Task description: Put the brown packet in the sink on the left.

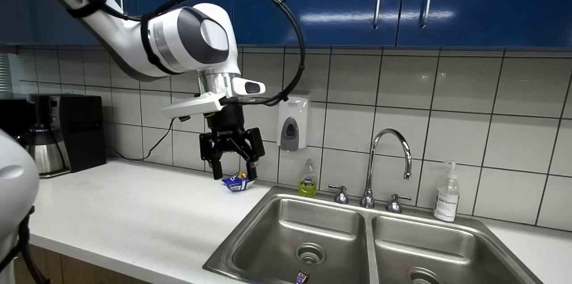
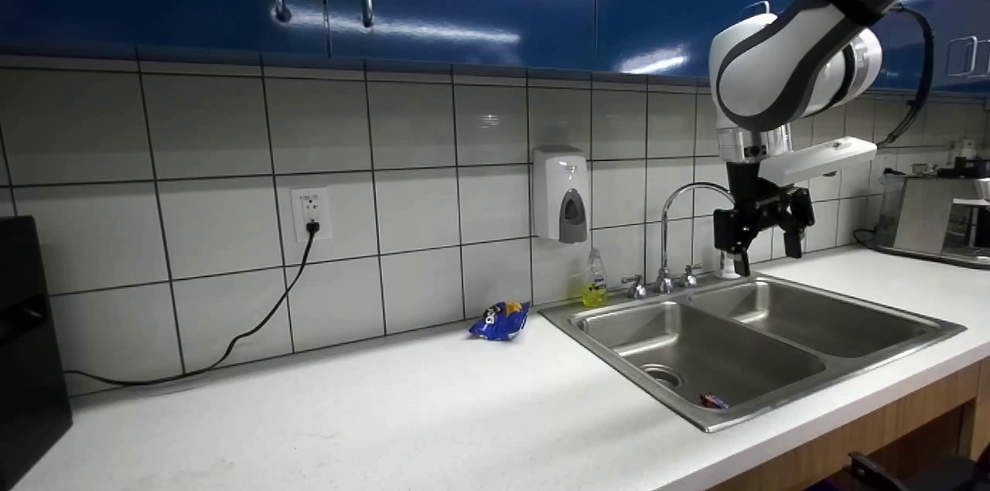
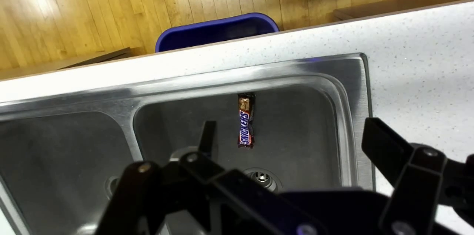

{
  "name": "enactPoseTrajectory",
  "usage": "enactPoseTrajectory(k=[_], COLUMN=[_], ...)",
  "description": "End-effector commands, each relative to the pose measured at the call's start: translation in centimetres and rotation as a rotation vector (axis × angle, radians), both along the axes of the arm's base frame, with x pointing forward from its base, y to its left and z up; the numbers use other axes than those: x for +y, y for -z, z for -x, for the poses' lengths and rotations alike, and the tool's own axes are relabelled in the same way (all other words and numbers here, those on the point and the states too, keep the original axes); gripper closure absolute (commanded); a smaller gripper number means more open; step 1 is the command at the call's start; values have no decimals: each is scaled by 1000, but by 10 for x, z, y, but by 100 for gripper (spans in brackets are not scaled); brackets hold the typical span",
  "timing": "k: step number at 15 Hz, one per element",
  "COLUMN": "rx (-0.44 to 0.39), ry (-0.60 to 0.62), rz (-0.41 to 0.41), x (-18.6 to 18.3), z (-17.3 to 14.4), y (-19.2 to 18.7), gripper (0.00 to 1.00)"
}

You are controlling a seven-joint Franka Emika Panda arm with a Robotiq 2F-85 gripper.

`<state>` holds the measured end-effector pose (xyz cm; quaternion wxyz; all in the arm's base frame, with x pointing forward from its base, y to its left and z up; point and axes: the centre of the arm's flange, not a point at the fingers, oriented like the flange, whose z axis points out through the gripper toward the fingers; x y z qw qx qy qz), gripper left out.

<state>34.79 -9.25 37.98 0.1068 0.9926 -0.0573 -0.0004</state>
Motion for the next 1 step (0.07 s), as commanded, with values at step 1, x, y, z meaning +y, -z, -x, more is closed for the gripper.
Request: enactPoseTrajectory(k=[1], rx=[0], ry=[0], rz=[0], x=[0], z=[0], y=[0], gripper=[0])
